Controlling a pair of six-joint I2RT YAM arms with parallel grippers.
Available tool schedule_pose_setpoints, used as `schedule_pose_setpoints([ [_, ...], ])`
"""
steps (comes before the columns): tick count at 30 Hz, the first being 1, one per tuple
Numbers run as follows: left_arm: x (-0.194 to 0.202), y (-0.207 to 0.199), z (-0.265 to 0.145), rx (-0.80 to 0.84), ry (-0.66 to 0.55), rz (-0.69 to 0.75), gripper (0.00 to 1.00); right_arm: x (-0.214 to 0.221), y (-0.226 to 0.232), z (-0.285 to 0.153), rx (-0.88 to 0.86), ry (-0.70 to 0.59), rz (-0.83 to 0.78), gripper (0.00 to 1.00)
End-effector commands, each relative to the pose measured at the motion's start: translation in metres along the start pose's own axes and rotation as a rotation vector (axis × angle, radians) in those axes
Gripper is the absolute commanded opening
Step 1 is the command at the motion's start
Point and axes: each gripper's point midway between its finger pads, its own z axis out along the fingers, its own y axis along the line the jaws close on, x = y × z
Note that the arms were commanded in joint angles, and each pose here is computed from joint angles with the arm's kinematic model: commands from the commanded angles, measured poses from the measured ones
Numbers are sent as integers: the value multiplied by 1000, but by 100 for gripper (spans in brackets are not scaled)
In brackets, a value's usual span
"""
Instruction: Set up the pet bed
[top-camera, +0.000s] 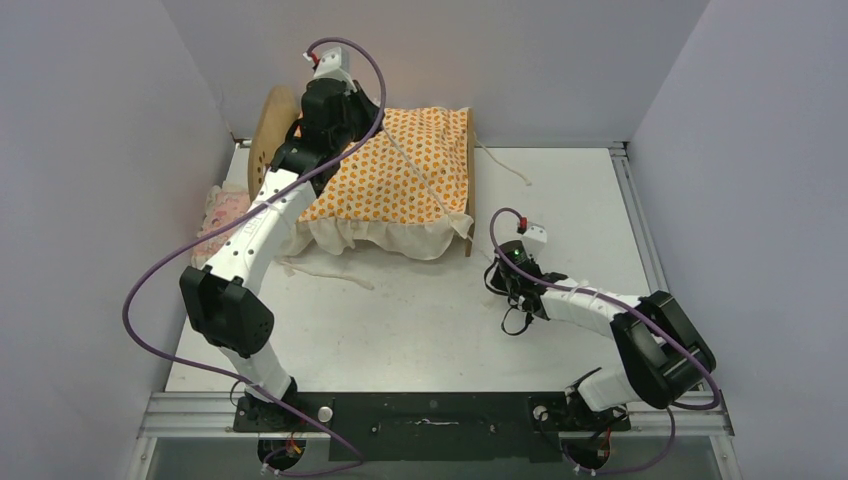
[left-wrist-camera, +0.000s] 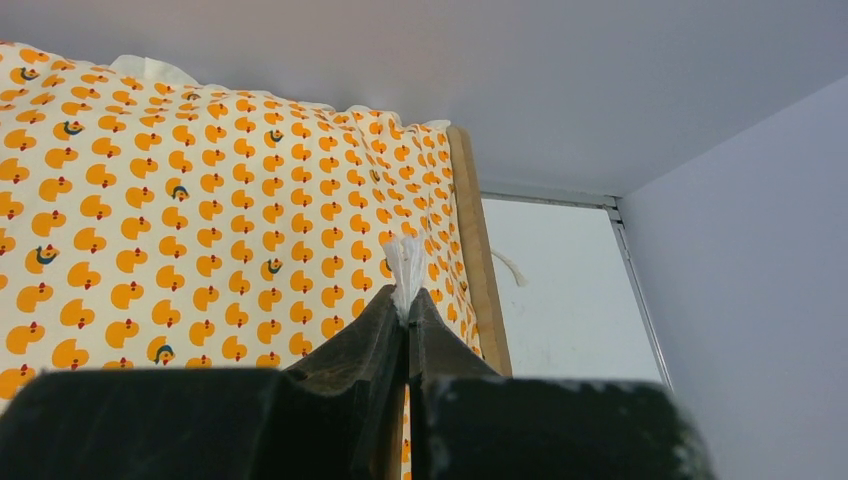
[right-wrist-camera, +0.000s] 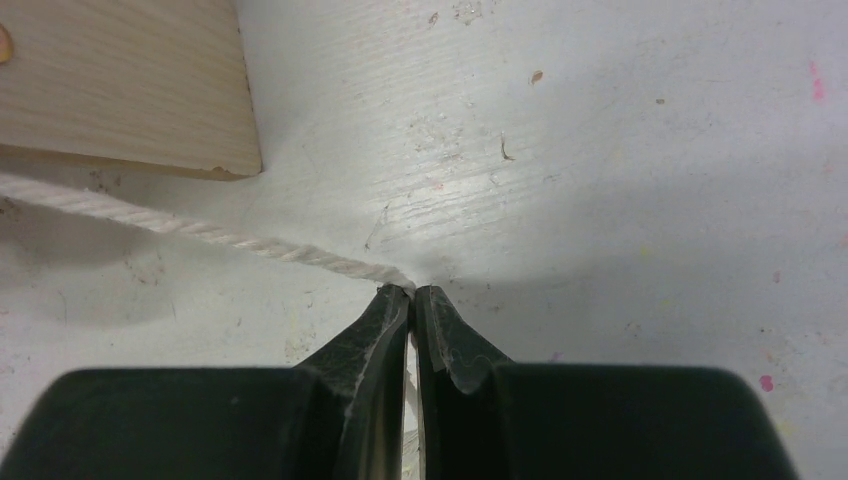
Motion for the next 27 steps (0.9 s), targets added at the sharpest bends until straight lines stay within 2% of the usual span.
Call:
schedule_pose_setpoints([
  [1, -63, -18, -15, 56, -167, 1, 0, 16, -26, -2, 68, 47, -16, 5],
  [8, -30, -35, -28, 153, -86, -4, 0, -6, 23, -11, -160, 18, -47, 5],
  [14, 30, -80, -74, 327, 47, 13, 0, -22, 39, -16, -219, -13, -63, 5],
  [18, 102, -112, -122, 486, 214, 16, 0, -26, 47, -14, -242, -13, -77, 5],
  [22, 183, -146, -187, 676, 402, 60, 0, -27, 54, -11, -263, -8, -96, 6],
  [25, 242, -147, -231, 756, 526, 132, 0, -29, 56, -10, -267, -4, -126, 8],
  [27, 274, -138, -254, 777, 616, 181, 6, -32, 58, -12, -268, -4, -155, 11],
])
